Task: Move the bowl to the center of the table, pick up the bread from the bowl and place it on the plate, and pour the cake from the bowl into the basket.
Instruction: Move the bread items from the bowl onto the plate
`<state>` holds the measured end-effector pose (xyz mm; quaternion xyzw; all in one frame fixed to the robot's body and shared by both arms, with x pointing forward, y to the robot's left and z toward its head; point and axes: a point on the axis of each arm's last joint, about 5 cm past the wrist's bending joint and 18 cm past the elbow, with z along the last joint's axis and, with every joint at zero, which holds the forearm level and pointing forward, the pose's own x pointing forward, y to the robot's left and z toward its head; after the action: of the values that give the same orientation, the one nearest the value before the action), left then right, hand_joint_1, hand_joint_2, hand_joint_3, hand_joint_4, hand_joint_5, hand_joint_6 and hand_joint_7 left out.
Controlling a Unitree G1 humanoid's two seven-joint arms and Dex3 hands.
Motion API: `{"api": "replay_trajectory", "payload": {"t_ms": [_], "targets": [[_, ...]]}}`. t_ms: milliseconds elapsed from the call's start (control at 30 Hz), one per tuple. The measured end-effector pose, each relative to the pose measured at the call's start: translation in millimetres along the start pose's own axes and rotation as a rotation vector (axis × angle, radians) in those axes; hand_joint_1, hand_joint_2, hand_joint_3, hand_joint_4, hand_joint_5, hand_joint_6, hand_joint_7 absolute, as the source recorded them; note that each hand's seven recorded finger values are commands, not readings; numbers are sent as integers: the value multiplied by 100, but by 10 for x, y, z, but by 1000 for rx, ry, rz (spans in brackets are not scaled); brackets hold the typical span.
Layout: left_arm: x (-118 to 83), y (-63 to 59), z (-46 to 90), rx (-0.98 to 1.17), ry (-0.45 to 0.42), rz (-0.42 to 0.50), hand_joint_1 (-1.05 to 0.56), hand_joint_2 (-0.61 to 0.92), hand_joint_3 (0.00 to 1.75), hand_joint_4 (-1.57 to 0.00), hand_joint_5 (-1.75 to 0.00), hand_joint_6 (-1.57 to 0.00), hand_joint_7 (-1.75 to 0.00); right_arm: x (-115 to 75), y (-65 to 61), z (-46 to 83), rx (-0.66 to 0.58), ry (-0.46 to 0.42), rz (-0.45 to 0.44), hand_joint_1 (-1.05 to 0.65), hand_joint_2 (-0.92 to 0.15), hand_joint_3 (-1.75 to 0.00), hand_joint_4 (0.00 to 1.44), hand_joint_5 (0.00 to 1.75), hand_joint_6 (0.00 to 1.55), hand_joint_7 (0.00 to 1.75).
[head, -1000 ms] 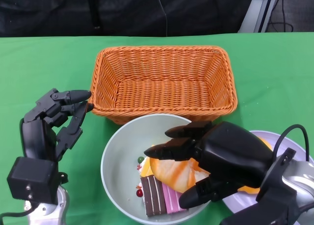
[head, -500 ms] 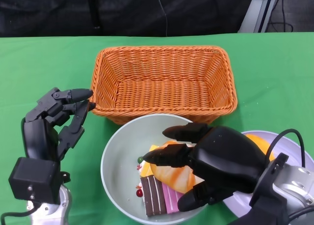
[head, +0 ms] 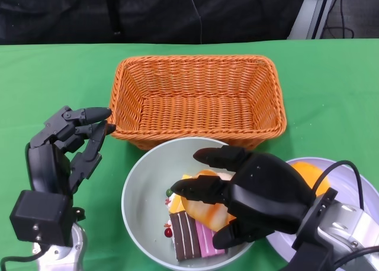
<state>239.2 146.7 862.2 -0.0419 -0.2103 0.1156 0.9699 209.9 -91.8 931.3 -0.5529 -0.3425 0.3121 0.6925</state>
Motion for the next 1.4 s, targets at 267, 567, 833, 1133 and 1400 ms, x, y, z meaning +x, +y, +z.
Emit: {"api": "replay_trajectory", "payload": {"t_ms": [267, 567, 833, 1133, 1400], "targets": [[-17, 9, 0, 6, -1, -3, -15, 92, 28, -90, -74, -94, -66, 11, 47, -28, -24, -11, 26, -87, -92, -2, 62, 2, 53, 0], [-20, 11, 2, 6, -2, -2, -15, 92, 29, -90, -73, -94, -66, 42, 48, -13, -55, -28, 73, -86, -92, -3, 63, 2, 54, 0], [-25, 12, 3, 6, -2, -2, -15, 92, 29, -89, -74, -93, -67, 74, 63, -26, -65, -22, 102, -84, -92, -5, 66, 3, 56, 1], [-35, 1, 0, -3, 1, 3, -12, 92, 31, -90, -74, -94, -68, 126, 78, -33, -91, -39, 145, -78, -92, -5, 66, 2, 56, 0], [-45, 2, -3, -4, 4, 4, -14, 92, 30, -89, -73, -93, -68, 150, 76, -32, -98, -41, 174, -72, -92, -7, 66, 1, 56, 1]]}}
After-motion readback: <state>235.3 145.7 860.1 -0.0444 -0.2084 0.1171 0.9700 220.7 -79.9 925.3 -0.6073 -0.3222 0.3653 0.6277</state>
